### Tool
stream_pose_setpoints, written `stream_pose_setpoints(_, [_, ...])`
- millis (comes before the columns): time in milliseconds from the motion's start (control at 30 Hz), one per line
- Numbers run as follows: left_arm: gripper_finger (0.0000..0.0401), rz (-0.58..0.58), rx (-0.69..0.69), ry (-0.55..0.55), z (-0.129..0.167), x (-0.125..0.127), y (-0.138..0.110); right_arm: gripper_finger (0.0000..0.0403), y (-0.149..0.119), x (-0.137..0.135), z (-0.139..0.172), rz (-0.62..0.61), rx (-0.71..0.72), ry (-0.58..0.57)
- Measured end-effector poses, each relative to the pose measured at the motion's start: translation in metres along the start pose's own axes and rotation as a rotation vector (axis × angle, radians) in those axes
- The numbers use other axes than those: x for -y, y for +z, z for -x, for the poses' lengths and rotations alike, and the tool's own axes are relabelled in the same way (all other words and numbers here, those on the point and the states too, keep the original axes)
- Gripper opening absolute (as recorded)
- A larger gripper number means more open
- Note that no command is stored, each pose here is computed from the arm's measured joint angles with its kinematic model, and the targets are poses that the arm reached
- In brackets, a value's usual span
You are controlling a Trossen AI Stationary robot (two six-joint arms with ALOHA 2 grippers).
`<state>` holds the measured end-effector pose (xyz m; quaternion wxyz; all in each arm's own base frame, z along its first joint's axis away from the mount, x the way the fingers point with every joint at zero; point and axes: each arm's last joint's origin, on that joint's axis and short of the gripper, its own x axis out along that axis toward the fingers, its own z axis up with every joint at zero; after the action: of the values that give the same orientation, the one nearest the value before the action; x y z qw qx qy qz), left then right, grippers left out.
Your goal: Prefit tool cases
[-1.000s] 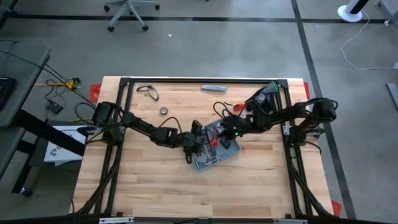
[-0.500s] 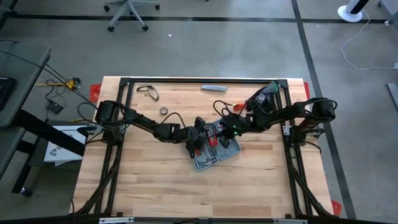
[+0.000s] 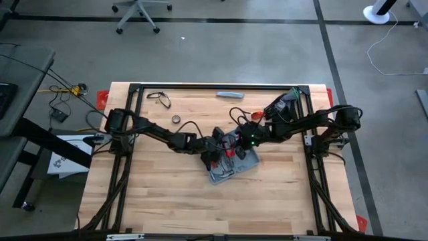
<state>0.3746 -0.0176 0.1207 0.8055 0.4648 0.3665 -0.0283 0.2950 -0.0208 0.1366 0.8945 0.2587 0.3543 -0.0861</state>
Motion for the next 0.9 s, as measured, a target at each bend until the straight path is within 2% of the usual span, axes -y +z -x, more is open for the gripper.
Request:
stream_pose_setpoints(167, [0.0179, 0.016, -0.024, 0.005, -0.001, 0.001, -0.001, 0.0, -0.006, 0.004, 0.001, -0.023, -0.056, -0.073])
stream_pose_setpoints(533, [0.0175, 0.028, -0.029, 0.006, -0.002, 0.001, -0.002, 0.0, -0.002, 0.003, 0.013, 0.002, -0.03, -0.113])
stream_pose_setpoints(667, [0.0175, 0.033, -0.029, 0.005, -0.002, 0.001, -0.003, 0.0, -0.009, 0.007, 0.015, -0.003, -0.092, -0.179])
stream_pose_setpoints(900, [0.0175, 0.048, 0.001, 0.008, -0.003, -0.002, -0.003, 0.0, -0.01, 0.009, 0.014, -0.009, -0.112, -0.172])
